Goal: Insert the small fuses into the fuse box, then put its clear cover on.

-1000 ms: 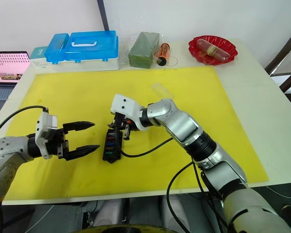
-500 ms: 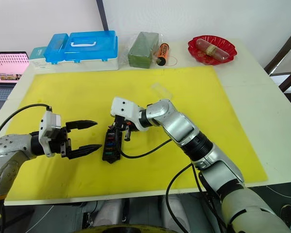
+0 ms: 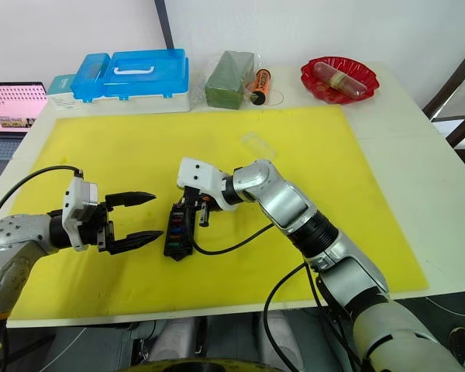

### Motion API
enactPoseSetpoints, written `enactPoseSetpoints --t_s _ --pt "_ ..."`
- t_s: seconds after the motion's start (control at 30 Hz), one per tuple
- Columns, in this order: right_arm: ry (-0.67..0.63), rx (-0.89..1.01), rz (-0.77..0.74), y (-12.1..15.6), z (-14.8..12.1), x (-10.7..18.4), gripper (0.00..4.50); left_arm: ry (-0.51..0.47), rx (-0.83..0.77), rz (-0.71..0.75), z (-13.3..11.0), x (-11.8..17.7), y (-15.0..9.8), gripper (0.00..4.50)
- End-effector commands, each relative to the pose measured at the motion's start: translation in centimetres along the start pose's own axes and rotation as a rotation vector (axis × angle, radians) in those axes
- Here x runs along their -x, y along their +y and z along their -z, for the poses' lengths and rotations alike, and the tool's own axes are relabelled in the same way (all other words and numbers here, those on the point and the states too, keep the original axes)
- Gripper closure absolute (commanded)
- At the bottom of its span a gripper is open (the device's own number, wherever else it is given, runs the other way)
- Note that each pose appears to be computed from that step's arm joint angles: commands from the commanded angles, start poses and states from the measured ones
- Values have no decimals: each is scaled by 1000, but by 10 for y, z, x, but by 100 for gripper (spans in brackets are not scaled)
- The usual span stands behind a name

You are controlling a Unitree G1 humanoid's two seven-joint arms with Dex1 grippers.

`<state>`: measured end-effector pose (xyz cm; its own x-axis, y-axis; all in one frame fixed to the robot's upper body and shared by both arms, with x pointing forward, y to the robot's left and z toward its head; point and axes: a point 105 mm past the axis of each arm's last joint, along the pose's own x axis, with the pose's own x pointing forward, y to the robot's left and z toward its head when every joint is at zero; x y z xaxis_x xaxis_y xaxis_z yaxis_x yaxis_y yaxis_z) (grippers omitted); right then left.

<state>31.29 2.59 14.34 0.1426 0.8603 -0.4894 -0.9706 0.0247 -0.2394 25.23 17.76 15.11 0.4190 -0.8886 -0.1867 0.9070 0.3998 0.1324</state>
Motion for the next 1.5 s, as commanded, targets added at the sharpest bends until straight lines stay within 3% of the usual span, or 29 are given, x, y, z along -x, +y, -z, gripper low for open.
enactPoseSetpoints --t_s 0.03,1.5 --pt "-19 45 -5 -2 -8 1 447 1 -38 -3 -6 3 1 0" --pt "5 18 -39 -7 3 -3 447 0 -49 -5 -1 3 4 0"
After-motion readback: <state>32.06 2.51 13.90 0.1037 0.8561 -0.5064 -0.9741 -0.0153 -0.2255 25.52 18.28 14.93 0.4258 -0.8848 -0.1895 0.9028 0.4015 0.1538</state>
